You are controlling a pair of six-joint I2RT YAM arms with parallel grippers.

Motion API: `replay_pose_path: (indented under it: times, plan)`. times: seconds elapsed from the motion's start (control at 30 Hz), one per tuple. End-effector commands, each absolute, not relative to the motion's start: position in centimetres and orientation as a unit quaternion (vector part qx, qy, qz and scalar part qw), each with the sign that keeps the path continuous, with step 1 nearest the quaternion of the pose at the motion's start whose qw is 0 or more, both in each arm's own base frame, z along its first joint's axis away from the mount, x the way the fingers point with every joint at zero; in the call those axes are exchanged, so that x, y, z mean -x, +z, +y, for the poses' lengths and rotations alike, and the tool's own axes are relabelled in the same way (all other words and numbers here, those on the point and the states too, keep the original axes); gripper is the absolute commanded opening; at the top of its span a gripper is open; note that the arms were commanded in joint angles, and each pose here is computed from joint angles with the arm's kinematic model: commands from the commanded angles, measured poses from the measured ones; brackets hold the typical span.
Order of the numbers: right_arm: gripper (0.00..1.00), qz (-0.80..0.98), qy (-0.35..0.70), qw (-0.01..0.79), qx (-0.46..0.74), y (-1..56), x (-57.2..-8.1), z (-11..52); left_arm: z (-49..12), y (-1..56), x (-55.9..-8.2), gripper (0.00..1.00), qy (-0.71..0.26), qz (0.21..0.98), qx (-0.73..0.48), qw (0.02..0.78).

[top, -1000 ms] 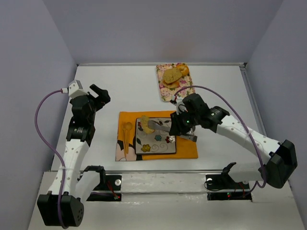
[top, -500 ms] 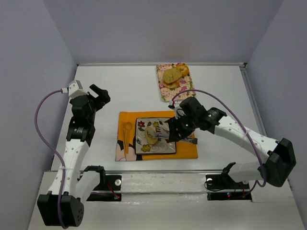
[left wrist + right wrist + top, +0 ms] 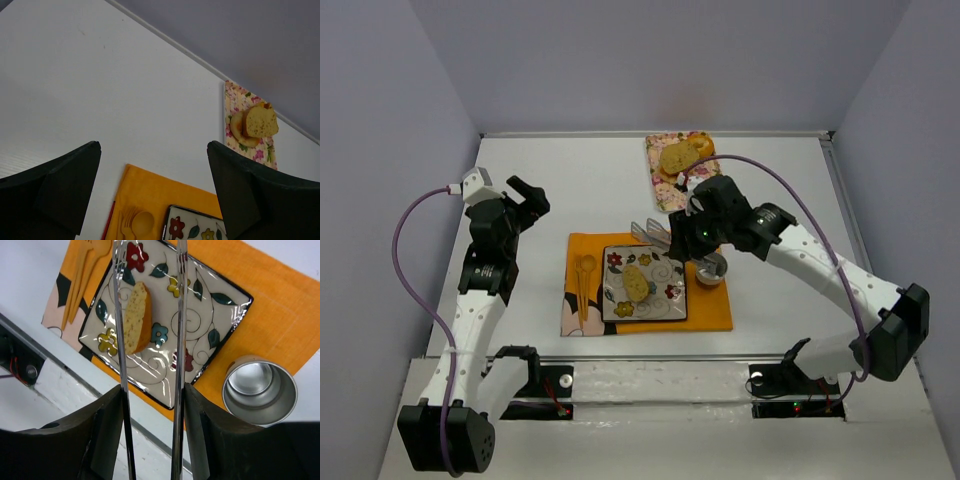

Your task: Place the bread

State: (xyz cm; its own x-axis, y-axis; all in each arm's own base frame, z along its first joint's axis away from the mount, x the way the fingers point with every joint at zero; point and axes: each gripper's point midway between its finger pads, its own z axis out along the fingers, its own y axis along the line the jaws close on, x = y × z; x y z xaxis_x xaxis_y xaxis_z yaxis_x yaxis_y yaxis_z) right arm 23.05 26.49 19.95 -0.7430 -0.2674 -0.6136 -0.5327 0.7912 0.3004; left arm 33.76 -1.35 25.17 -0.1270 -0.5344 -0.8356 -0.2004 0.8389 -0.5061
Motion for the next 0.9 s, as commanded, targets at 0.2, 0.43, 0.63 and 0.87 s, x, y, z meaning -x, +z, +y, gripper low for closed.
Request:
replay_pose_path:
  times: [0.2, 0.43, 0.63, 0.87]
  plan:
    - [0.53, 0.895, 0.203, 0.392, 0.069, 24.0, -37.2, 20.9, -1.2, 26.1, -34.1, 0.99, -0.139, 0.725, 0.248, 0.627]
    - [0.53, 0.908, 0.194, 0.372, 0.009, 21.2, -44.8, 17.2, -1.0, 26.0, -34.1, 0.99, -0.135, 0.726, 0.250, 0.626]
    - [0.52, 0.899, 0.218, 0.380, 0.007, 20.2, -48.6, 15.9, -0.9, 25.9, -34.2, 0.99, -0.131, 0.727, 0.253, 0.625]
    - [0.54, 0.895, 0.250, 0.367, 0.032, 18.8, -50.3, 16.1, -0.7, 25.7, -34.2, 0.99, -0.126, 0.729, 0.256, 0.623]
